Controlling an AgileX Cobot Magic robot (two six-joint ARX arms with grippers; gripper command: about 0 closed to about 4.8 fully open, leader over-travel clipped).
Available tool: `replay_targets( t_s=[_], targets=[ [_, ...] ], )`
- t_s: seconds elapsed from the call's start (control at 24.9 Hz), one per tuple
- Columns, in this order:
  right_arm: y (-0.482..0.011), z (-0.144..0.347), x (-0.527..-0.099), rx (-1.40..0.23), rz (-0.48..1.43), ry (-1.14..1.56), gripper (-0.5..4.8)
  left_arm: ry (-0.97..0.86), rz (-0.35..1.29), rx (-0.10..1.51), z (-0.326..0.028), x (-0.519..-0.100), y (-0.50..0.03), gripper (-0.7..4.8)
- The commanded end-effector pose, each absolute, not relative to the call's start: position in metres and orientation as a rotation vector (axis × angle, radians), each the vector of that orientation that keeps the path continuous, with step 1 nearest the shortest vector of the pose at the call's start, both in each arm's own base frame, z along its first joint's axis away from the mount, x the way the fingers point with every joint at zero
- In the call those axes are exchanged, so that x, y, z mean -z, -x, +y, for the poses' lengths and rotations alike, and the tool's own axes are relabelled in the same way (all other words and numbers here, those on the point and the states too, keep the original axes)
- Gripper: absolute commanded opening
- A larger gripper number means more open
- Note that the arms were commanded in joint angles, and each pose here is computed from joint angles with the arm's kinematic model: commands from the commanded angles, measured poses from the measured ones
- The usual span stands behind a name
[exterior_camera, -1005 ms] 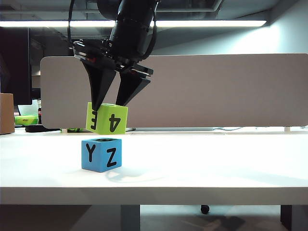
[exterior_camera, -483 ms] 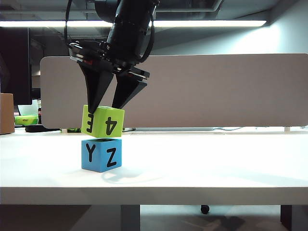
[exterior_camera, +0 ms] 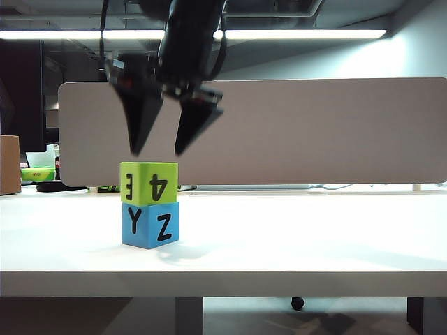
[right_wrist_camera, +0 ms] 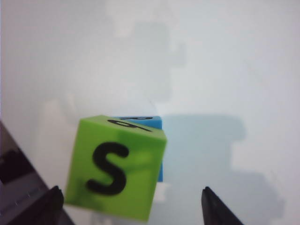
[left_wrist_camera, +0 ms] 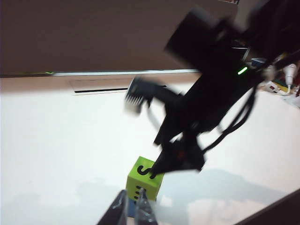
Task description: Stack the letter block on the right onto the letter block on the left.
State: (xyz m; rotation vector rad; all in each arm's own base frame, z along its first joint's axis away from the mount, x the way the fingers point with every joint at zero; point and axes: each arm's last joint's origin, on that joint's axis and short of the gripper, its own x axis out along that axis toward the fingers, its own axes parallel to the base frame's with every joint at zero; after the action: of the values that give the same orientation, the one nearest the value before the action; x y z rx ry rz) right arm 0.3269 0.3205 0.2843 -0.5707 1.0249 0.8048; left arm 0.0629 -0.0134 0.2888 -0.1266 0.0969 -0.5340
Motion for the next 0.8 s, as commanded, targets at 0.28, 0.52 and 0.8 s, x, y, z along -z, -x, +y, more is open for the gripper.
replay_targets(
  t_s=[0.28, 0.52, 0.8],
  targets=[
    [-0.282, 0.285, -0.4, -0.845, 0.688, 0.414, -0.04, 0.113, 0.064, 0.265, -0.006, -0.286, -0.069, 0.26],
    [-0.256, 0.268, -0.445, -0.81, 0.496, 0.414, -0.05, 0.17, -0.023, 0.172, -0.003, -0.261, -0.088, 0.26],
    [-0.209, 0.247, -0.502, -0.789, 0.201, 0.411, -0.05, 0.16, -0.065, -0.017, 0.003, -0.237, -0.092, 0.26]
  ],
)
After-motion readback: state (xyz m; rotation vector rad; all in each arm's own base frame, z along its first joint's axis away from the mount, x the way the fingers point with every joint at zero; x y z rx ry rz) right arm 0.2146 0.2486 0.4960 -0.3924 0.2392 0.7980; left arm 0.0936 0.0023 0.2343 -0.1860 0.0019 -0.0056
